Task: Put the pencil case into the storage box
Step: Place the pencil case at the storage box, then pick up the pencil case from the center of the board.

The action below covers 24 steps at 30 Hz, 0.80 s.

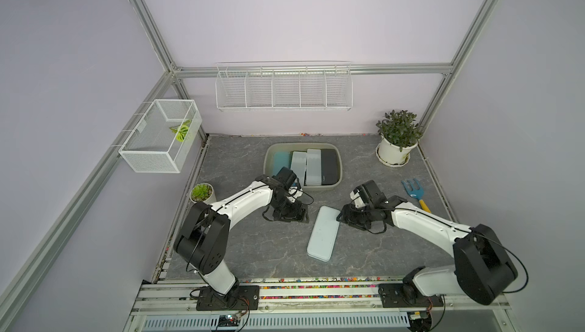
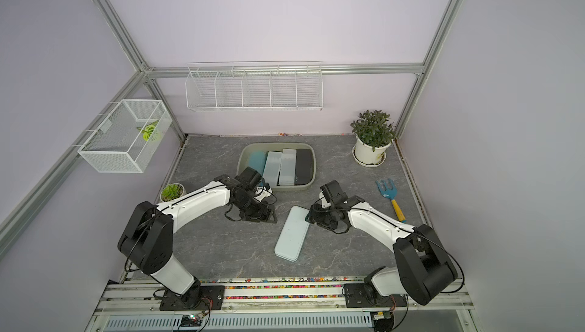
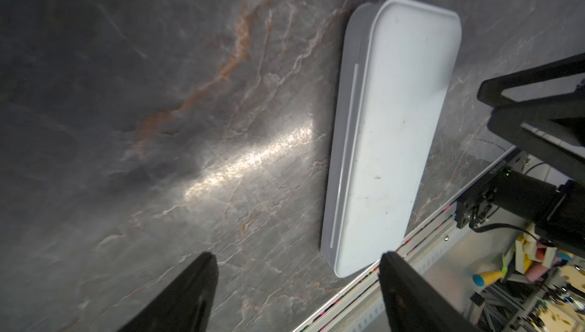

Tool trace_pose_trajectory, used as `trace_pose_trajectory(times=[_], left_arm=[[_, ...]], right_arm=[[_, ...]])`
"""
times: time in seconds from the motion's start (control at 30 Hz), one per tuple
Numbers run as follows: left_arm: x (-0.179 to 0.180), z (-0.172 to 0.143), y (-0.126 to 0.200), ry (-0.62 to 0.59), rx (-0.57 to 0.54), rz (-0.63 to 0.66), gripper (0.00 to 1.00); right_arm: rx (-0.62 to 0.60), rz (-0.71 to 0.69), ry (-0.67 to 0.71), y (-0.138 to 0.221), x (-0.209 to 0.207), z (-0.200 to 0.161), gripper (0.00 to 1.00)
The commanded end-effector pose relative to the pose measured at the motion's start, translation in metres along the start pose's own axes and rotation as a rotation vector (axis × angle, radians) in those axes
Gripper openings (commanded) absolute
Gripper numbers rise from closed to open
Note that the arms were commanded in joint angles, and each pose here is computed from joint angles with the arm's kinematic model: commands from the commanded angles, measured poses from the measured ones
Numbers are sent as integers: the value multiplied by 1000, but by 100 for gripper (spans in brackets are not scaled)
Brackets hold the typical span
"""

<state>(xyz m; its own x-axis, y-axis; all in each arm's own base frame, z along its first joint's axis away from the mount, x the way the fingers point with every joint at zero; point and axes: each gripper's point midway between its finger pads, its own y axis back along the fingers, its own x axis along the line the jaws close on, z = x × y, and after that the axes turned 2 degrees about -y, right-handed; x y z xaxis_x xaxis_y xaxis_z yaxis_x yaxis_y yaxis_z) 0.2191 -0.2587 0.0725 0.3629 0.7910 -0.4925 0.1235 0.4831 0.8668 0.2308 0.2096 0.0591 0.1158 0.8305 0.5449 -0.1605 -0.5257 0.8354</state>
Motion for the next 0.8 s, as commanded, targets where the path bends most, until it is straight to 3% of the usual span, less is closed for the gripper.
trace_pose_trajectory(times=[0.0,0.27,0.53,0.77], left_arm=[[-16,7,-15,-13,-32,-124,85],[-16,-10,-53,-19,41,-218,84],[-25,-27,-79,33,49,-368,81],[-25,-35,-73,28,20,-378,78]], right_arm=[[32,50,-29,-17,-1,-12,62],[60,110,-96,-41,-19,-32,63],[102,371,-109,-69,5,-37,61],[114,577,-143,-77,35,-35,52]])
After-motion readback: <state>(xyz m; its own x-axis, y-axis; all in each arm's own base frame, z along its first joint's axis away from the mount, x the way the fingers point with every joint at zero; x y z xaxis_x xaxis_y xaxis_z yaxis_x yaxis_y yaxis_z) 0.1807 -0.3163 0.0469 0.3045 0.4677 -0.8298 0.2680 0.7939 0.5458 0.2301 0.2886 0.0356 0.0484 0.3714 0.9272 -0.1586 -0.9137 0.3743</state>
